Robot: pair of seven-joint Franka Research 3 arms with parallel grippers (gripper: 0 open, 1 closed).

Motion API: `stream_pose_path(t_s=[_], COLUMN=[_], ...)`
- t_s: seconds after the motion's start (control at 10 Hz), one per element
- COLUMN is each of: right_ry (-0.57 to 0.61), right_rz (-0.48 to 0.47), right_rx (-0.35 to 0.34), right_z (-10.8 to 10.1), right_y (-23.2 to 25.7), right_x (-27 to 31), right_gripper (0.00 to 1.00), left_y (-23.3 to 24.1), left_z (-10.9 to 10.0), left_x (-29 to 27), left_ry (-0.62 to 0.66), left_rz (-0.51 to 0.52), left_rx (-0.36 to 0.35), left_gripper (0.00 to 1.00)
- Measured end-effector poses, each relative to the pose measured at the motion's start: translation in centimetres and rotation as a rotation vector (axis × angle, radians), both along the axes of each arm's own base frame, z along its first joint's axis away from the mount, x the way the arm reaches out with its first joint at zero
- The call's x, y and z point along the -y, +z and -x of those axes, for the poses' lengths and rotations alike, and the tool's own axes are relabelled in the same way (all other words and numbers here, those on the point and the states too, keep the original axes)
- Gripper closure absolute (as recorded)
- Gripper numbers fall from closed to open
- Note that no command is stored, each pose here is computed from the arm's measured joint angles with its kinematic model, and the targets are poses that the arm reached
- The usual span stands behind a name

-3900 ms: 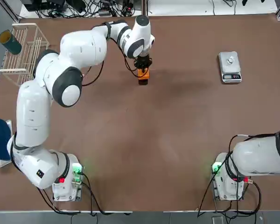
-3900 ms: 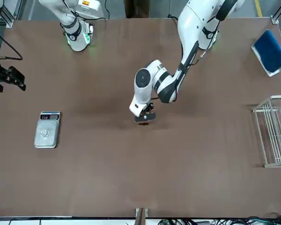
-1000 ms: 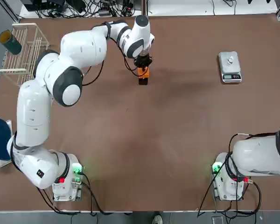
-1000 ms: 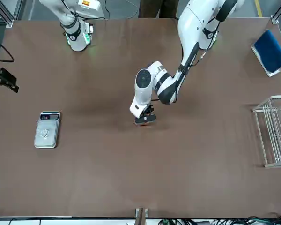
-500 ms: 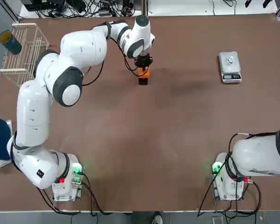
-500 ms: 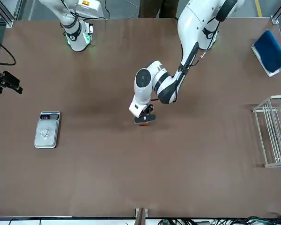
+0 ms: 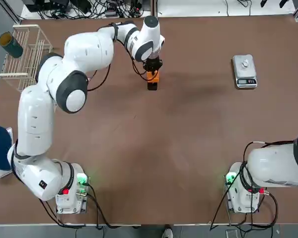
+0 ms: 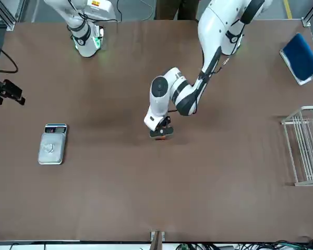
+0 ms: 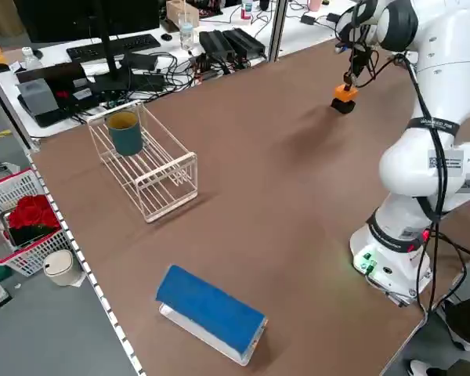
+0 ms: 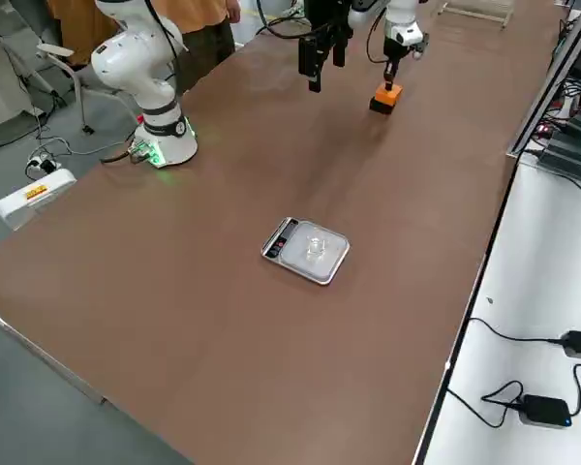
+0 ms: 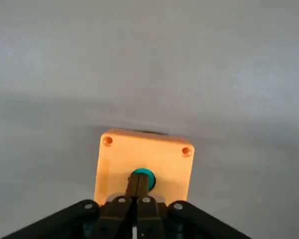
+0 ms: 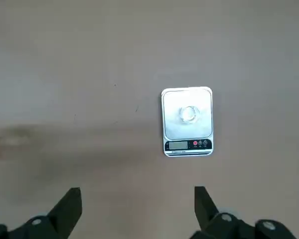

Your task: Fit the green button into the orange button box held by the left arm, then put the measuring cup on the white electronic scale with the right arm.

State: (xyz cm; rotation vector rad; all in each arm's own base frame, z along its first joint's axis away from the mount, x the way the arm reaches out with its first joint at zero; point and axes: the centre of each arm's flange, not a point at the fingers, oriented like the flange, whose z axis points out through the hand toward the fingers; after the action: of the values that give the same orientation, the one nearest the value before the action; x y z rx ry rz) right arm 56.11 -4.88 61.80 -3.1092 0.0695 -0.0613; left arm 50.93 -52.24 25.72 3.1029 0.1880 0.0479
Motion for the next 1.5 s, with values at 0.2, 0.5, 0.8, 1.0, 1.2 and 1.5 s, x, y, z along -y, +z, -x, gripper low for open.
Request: stream_pose_path(t_s=[0.2,0.5,0.8,1.0,1.2,1.5], right_ry=[0.0,0.0,0.0,0.0,-0.001,-0.001], right_rz=[0.001,0.001,0.001,0.001,0.001,0.001], right_rx=[0.009,0.014,0.014,0.014,0.014,0.014], right_z=[-0.09,-0.15,-0.15,-0.15,-0.15,-0.15], right_y=[0.09,0.14,0.14,0.14,0.14,0.14], right_x=[0.01,0.01,0.01,0.01,0.01,0.0], right_gripper=[0.0,0.0,0.0,0.0,0.0,0.0], left_y=[0.06,0.06,0.08,0.08,0.09,0.21], left_z=[-0.07,-0.09,-0.1,-0.1,-0.11,-0.16], left_x=[-0.03,-0.04,-0.04,-0.04,-0.04,-0.01], left_ry=[0.001,0.001,0.002,0.002,0.003,0.003], left_rz=[0.0,0.0,0.001,0.001,0.001,0.002], left_rx=[0.001,0.001,0.001,0.001,0.001,0.003], left_gripper=[0.99,0.99,0.99,0.99,0.99,0.99])
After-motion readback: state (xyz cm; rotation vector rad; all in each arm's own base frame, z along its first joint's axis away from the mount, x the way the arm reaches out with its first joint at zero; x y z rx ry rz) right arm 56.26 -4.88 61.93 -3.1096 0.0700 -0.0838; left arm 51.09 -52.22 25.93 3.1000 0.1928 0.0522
